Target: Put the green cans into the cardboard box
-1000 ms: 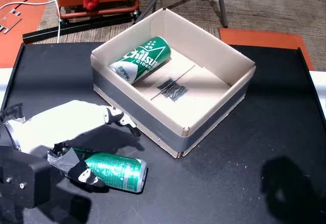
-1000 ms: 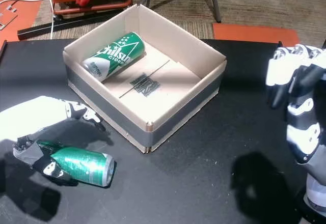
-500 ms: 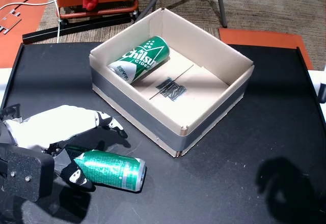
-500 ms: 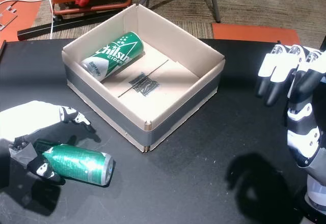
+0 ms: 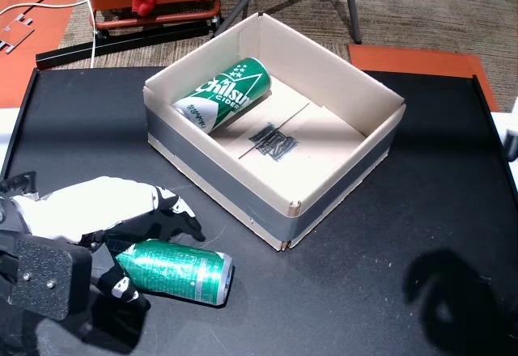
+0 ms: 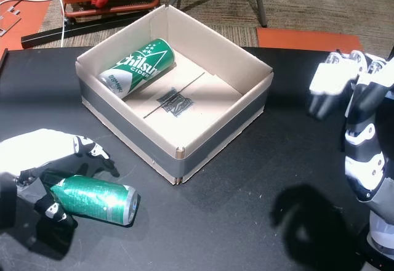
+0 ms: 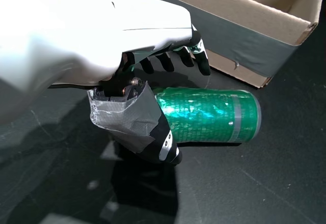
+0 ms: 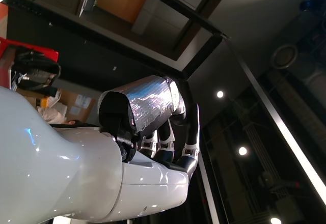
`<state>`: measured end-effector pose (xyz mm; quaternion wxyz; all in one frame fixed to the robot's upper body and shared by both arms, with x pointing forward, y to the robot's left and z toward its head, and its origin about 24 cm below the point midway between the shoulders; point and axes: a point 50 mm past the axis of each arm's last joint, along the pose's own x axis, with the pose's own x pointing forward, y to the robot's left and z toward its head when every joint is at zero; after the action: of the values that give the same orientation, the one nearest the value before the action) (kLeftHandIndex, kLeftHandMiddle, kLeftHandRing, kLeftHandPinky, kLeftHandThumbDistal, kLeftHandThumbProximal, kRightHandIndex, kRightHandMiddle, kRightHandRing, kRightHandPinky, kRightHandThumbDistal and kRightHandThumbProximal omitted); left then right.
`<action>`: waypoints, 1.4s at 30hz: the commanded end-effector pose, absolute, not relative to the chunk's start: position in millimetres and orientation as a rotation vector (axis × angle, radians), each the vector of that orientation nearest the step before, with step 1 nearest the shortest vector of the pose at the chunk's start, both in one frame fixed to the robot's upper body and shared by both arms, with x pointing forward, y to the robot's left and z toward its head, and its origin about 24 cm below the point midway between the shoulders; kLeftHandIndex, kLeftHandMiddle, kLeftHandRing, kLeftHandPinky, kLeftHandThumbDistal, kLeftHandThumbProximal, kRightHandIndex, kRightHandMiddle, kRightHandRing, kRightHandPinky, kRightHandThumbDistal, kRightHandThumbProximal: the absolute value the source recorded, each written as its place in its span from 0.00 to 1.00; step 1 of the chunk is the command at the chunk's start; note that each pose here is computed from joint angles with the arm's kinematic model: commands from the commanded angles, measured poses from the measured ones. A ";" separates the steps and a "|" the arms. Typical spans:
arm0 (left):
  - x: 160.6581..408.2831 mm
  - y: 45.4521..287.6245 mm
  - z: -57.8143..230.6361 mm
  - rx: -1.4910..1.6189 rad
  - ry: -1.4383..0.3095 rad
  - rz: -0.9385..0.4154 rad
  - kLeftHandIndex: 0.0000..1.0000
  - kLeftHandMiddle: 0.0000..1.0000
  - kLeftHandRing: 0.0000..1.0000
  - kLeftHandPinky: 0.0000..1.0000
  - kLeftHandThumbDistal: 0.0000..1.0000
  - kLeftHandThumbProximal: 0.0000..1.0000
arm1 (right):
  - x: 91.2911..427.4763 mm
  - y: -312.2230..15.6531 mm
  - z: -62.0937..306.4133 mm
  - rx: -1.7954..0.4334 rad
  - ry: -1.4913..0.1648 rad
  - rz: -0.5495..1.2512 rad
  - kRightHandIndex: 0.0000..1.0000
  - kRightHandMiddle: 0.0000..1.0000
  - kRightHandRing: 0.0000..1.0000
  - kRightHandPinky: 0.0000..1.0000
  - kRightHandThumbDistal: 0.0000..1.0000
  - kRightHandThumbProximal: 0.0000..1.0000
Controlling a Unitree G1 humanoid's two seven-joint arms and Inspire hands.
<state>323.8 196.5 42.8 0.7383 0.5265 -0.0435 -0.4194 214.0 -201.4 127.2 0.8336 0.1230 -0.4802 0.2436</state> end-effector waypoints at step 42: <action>328.6 168.2 11.4 1.318 -0.018 -0.921 0.74 0.80 0.82 0.77 1.00 0.00 | 216.9 -196.8 134.0 0.269 -1.052 0.602 0.19 0.27 0.31 0.15 0.78 0.00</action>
<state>338.9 170.3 29.3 0.7111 0.5861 -0.0339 -0.3869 218.4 -196.4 131.0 0.8165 0.1332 -0.4818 0.2888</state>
